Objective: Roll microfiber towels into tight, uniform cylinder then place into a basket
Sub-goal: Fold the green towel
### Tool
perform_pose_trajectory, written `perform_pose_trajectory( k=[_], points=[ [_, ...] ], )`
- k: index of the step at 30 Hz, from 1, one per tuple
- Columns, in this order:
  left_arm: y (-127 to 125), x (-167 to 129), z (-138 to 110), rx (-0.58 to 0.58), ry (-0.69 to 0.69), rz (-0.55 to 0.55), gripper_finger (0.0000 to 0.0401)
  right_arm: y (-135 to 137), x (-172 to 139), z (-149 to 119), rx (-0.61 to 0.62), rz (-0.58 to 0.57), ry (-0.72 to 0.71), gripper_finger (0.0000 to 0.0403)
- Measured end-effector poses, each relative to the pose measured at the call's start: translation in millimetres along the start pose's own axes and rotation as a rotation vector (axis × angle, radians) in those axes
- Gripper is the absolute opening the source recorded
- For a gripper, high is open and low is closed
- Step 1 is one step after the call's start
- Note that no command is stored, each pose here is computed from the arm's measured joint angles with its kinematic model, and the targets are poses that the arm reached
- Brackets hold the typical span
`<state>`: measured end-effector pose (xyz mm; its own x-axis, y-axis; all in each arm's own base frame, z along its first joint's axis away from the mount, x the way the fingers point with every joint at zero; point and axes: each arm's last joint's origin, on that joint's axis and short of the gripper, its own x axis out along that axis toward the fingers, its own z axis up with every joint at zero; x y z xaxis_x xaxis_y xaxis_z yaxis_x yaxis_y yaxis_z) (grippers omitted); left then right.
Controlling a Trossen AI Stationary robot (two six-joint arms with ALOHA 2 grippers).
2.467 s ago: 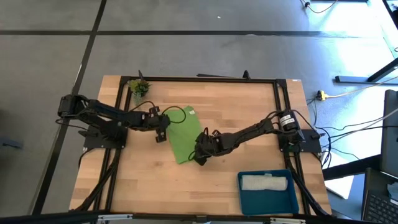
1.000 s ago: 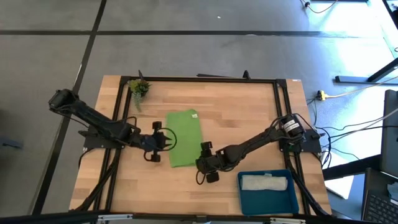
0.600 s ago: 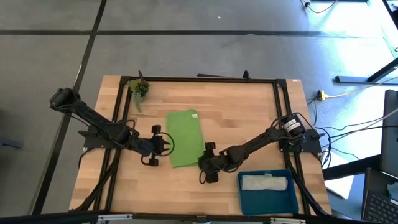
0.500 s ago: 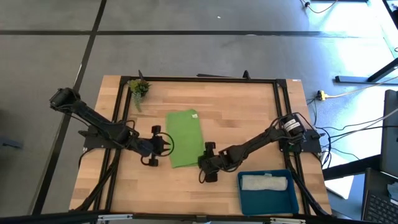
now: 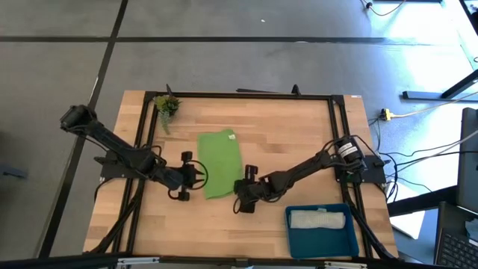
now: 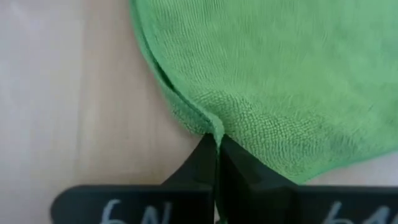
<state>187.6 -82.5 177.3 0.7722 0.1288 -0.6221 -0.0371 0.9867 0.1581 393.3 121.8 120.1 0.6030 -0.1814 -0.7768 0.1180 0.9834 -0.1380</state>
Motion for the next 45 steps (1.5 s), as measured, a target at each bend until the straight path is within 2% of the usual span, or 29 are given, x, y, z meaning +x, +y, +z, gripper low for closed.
perform_pose_trajectory(
  k=[8,18,22,30,38,45],
  points=[
    [-8.3,-4.2,-1.7,0.029,-0.007,-0.035,0.0082,-7.9,-13.4,38.6,0.058,0.024,-0.016,0.0006],
    [-15.3,-8.8,-3.4,0.059,-0.027,-0.026,0.0082,-58.5,-12.9,78.2,0.168,-0.039,-0.06,0.0006],
    [-15.9,-9.1,-3.5,0.061,-0.027,-0.028,0.0082,-85.5,-5.9,81.3,0.2,-0.034,-0.044,0.0006],
    [-15.9,-9.0,-3.5,0.061,-0.027,-0.028,0.0082,-134.4,4.2,83.2,0.256,-0.095,-0.034,0.0006],
    [-15.8,-9.0,-3.6,0.062,-0.026,-0.026,0.0082,-156.3,10.6,85.8,0.313,-0.082,-0.067,0.0006],
    [-11.0,-3.3,-2.9,0.063,-0.028,0.052,0.0082,-166.7,12.2,86.2,0.354,-0.095,-0.079,0.0006]
  ],
)
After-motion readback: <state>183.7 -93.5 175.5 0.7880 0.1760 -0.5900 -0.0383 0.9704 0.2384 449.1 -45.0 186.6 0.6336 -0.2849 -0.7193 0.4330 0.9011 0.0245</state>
